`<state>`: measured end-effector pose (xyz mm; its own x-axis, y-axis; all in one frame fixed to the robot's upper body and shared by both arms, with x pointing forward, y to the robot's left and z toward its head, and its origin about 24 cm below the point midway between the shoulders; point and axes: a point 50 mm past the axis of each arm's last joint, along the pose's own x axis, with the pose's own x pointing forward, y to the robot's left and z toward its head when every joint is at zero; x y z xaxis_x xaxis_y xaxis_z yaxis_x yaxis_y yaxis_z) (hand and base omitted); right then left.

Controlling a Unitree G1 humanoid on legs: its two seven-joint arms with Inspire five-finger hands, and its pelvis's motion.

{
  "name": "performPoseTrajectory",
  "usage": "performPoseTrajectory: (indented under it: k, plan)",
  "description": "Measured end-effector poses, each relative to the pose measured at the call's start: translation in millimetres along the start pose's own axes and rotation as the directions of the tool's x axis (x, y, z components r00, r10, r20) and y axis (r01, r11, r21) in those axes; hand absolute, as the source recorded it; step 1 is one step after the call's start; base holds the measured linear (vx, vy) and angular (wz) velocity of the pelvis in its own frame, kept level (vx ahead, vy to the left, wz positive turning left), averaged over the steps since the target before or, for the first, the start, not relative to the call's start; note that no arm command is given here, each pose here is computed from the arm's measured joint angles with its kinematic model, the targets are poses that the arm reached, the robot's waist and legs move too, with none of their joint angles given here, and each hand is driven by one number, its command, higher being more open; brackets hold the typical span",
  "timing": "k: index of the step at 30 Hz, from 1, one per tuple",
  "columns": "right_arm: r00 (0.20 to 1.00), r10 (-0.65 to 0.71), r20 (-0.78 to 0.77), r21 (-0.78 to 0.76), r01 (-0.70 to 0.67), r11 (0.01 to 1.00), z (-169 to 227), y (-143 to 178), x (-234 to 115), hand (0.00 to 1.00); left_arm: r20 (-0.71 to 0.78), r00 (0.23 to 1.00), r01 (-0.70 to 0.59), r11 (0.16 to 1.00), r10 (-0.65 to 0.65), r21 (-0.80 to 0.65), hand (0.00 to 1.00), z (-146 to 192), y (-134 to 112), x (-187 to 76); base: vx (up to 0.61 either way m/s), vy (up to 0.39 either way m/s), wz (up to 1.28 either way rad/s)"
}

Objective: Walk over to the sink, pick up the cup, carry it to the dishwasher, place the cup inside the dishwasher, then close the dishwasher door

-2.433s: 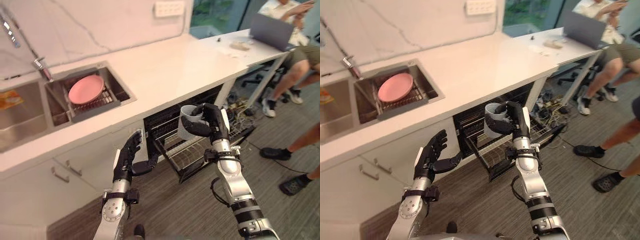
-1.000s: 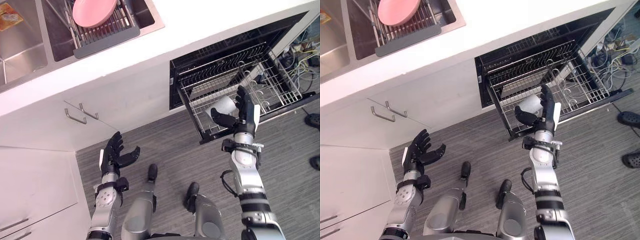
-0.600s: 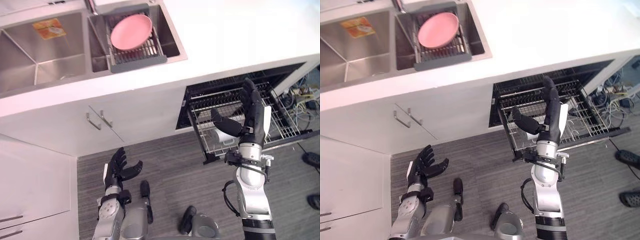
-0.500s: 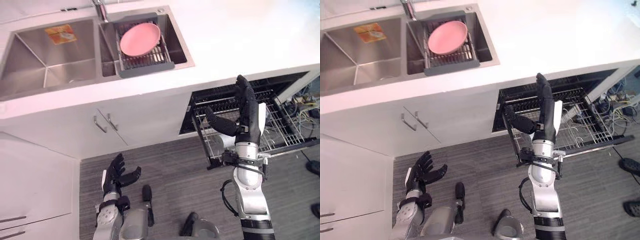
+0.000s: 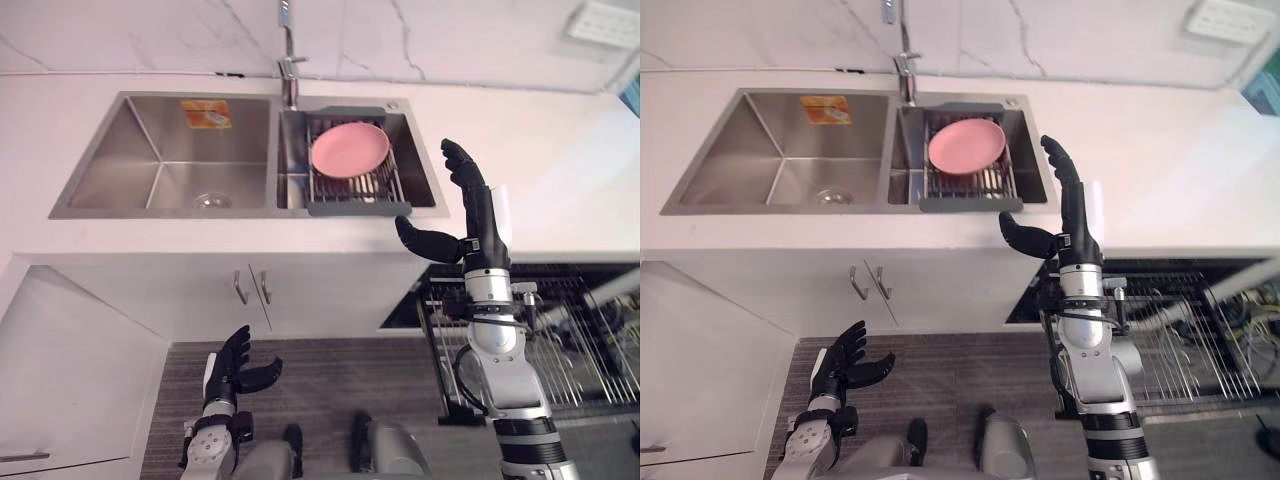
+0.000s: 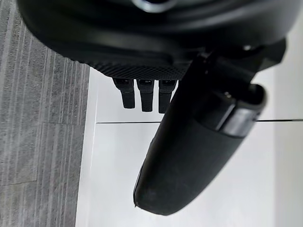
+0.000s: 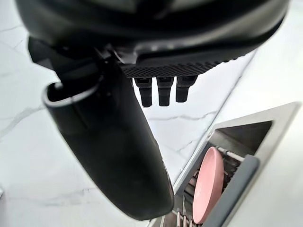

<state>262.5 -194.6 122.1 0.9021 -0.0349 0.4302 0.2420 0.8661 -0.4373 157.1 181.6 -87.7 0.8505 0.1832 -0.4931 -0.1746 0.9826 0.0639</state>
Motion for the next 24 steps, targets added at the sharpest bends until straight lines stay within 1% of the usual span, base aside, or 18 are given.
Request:
performPoseTrajectory:
  k: [4, 6, 8, 11, 13, 15, 18, 21, 24]
  plan:
    - [0.998, 0.039, -0.047, -0.054, -0.041, 0.998, -13, -5, -2, 0.90, -0.018, 1.000, 0.022, 1.000, -0.023, -0.010, 0.90, -5, -4, -3, 0.27, -0.113, 0.25]
    - [0.999, 0.035, -0.032, -0.055, -0.037, 0.998, -12, -6, 1, 0.90, -0.028, 0.999, 0.028, 1.000, -0.028, -0.009, 0.90, -7, -5, -3, 0.20, -0.006, -0.19]
    - [0.999, 0.031, -0.015, -0.056, -0.032, 0.998, -9, -7, 4, 0.90, -0.023, 0.999, 0.037, 0.999, -0.038, -0.009, 0.90, -6, -5, -2, 0.16, 0.099, -0.21]
    - [0.998, 0.031, -0.050, -0.071, -0.035, 0.997, -17, -9, 2, 0.90, -0.022, 0.999, 0.043, 0.999, -0.043, 0.000, 0.90, -5, -5, 0, 0.14, 0.177, 0.03]
    - [0.998, 0.029, -0.063, -0.081, -0.034, 0.996, -20, -11, 3, 0.90, -0.016, 0.999, 0.050, 0.999, -0.050, 0.001, 0.90, -4, -6, -1, 0.07, 0.131, 0.12]
    - [0.995, 0.038, -0.089, -0.089, -0.046, 0.995, -26, -10, 1, 0.90, -0.020, 0.999, 0.042, 0.999, -0.042, 0.017, 0.90, -5, -1, -2, 0.05, 0.074, 0.03]
    - [0.996, 0.044, -0.082, -0.124, -0.054, 0.991, -26, -9, 3, 0.90, -0.035, 0.999, 0.042, 0.998, -0.040, 0.056, 0.90, -10, 6, -6, 0.00, 0.003, -0.16]
    - [0.993, 0.050, -0.107, -0.159, -0.067, 0.985, -33, -12, 6, 0.90, -0.041, 0.997, 0.063, 0.996, -0.060, 0.070, 0.90, -12, 4, -7, -0.04, -0.024, -0.15]
    - [0.983, 0.058, -0.177, -0.215, -0.096, 0.972, -48, -15, 3, 0.90, -0.052, 0.994, 0.095, 0.993, -0.091, 0.076, 0.90, -14, -3, -9, -0.08, -0.028, -0.05]
